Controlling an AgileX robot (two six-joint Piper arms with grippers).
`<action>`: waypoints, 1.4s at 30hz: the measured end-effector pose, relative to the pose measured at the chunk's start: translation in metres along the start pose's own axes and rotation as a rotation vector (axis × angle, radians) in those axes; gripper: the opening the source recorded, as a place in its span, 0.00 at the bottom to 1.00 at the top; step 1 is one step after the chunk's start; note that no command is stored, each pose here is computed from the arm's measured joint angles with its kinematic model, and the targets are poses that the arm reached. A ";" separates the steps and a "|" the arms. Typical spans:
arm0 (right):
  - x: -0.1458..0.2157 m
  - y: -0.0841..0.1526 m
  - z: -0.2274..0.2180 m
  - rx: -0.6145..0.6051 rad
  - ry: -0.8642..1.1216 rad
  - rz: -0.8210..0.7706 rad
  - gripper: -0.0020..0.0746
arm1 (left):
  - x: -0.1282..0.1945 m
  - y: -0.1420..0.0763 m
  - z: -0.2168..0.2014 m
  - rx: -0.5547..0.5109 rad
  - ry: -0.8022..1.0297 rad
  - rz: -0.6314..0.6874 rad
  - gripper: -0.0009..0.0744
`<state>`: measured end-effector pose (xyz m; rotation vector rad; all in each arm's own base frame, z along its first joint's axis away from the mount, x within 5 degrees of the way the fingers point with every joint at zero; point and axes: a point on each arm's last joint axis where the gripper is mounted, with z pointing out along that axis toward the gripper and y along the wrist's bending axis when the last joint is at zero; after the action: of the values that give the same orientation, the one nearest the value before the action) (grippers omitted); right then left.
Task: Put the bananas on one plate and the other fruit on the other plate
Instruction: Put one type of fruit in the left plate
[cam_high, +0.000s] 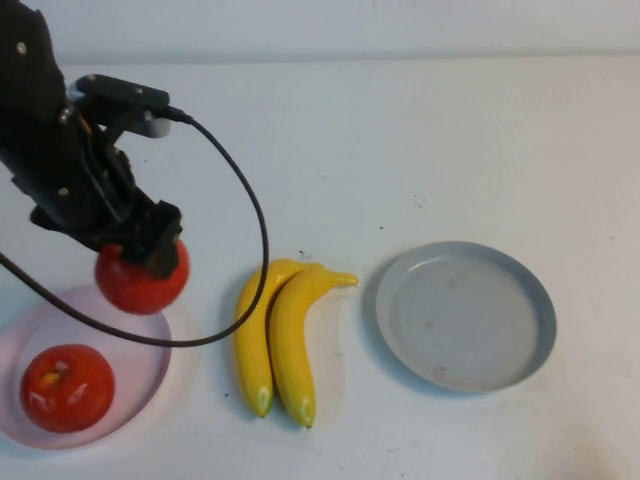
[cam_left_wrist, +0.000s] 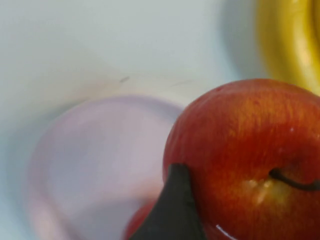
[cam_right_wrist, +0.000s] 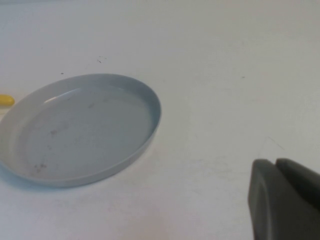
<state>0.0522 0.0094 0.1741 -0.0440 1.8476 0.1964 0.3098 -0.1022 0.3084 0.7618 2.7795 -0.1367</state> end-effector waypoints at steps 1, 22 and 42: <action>0.000 0.000 0.000 0.000 0.000 0.000 0.00 | 0.003 0.002 -0.006 -0.038 0.007 -0.004 0.76; 0.000 0.000 0.000 0.000 0.000 0.000 0.00 | 0.047 0.023 0.036 -0.240 0.030 -0.067 0.76; 0.000 0.000 0.000 0.000 0.000 0.000 0.00 | 0.047 0.026 0.033 -0.212 -0.013 -0.207 0.89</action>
<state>0.0522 0.0094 0.1741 -0.0440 1.8476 0.1964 0.2916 -0.0628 0.2631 0.4195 2.7959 0.1137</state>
